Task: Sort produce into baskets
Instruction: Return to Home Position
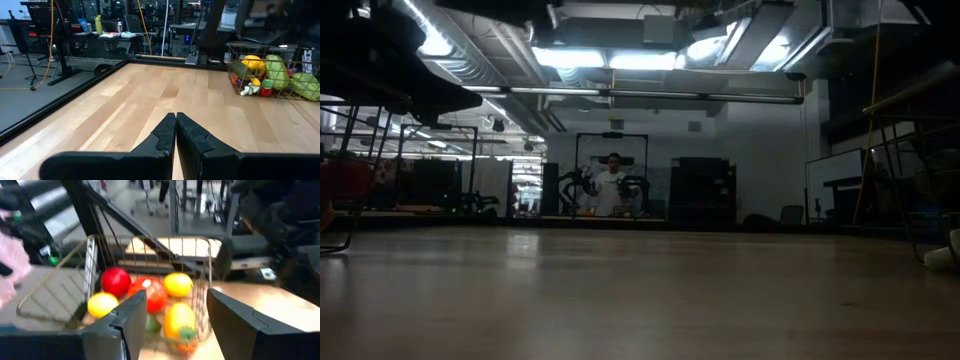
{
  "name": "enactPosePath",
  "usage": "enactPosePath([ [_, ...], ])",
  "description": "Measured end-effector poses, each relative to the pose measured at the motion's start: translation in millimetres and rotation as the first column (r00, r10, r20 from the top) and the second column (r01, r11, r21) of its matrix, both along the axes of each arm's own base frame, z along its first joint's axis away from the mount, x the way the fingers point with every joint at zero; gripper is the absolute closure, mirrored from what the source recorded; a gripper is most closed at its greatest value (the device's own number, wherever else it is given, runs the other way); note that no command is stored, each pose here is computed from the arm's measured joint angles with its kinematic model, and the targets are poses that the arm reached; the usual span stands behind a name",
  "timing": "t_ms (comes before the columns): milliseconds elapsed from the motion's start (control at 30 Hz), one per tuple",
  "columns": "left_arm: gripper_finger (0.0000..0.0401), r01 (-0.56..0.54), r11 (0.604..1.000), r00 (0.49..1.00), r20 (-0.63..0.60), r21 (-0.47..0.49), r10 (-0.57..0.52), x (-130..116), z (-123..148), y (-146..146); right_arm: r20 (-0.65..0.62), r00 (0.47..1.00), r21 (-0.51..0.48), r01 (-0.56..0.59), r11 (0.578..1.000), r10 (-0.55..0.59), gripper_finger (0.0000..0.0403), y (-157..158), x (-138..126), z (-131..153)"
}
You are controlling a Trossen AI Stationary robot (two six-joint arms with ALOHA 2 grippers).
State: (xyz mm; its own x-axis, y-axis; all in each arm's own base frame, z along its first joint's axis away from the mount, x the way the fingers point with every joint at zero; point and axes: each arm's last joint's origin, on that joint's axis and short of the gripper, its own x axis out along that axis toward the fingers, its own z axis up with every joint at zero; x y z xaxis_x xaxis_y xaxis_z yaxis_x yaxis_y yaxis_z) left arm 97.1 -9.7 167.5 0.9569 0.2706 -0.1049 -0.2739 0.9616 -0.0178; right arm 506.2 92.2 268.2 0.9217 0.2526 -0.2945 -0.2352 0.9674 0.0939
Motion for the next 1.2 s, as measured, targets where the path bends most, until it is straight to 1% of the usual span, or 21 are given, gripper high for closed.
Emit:
enactPosePath([
  [100, 0.0391, 0.000, 1.000, 1.000, 0.000, 0.000, 0.000, 0.0, 0.0, 0.0, -0.014, 1.000, -0.038, -0.012, 0.999, 0.011, 0.0199, -2.2, -12.7, 11.0],
  [267, 0.0391, 0.000, 1.000, 1.000, 0.000, 0.000, 0.000, 0.0, 0.0, 0.0, 0.038, 0.999, -0.045, -0.004, 0.999, 0.006, 0.0199, -8.3, -43.1, 28.8],
  [367, 0.0391, 0.000, 1.000, 1.000, 0.000, 0.000, 0.000, 0.0, 0.0, 0.0, 0.071, 0.997, -0.042, 0.006, 0.999, -0.003, 0.0205, -12.8, -67.5, 28.0],
  [433, 0.0391, -0.001, 1.000, 1.000, 0.000, 0.000, 0.001, 0.0, 0.0, 0.0, 0.092, 0.995, -0.037, 0.026, 0.999, -0.022, 0.0215, -16.8, -87.1, 23.2],
  [600, 0.0391, 0.000, 1.000, 1.000, 0.000, 0.000, 0.000, 0.0, 0.0, 0.0, 0.155, 0.977, 0.043, 0.139, 0.989, -0.144, 0.0244, -27.6, -135.0, 8.6],
  [633, 0.0391, 0.000, 1.000, 1.000, -0.001, 0.000, 0.000, 0.0, -0.1, 0.0, 0.170, 0.973, 0.055, 0.146, 0.988, -0.154, 0.0249, -28.9, -142.4, 6.2],
  [700, 0.0391, 0.000, 1.000, 1.000, 0.000, 0.000, 0.000, 0.0, 0.0, 0.0, 0.155, 0.975, 0.063, 0.148, 0.987, -0.156, 0.0256, -32.0, -159.9, 0.2],
  [767, 0.0391, 0.000, 1.000, 1.000, 0.001, 0.000, 0.000, -0.1, 0.1, 0.0, 0.164, 0.974, 0.076, 0.147, 0.986, -0.158, 0.0261, -34.9, -176.6, 0.5],
  [1033, 0.0391, 0.000, 1.000, 1.000, -0.001, 0.000, 0.000, 0.0, 0.0, 0.0, 0.180, 0.962, 0.123, 0.184, 0.975, -0.205, 0.0265, -47.7, -242.0, -6.1],
  [1133, 0.0391, 0.000, 1.000, 1.000, -0.003, 0.001, 0.000, 0.1, -0.1, 0.0, 0.198, 0.949, 0.141, 0.222, 0.965, -0.247, 0.0265, -52.4, -262.0, -16.7],
  [1200, 0.0391, 0.000, 1.000, 1.000, -0.006, 0.002, 0.000, 0.4, -0.4, -0.1, 0.210, 0.944, 0.159, 0.225, 0.961, -0.255, 0.0265, -54.7, -274.0, -26.7],
])
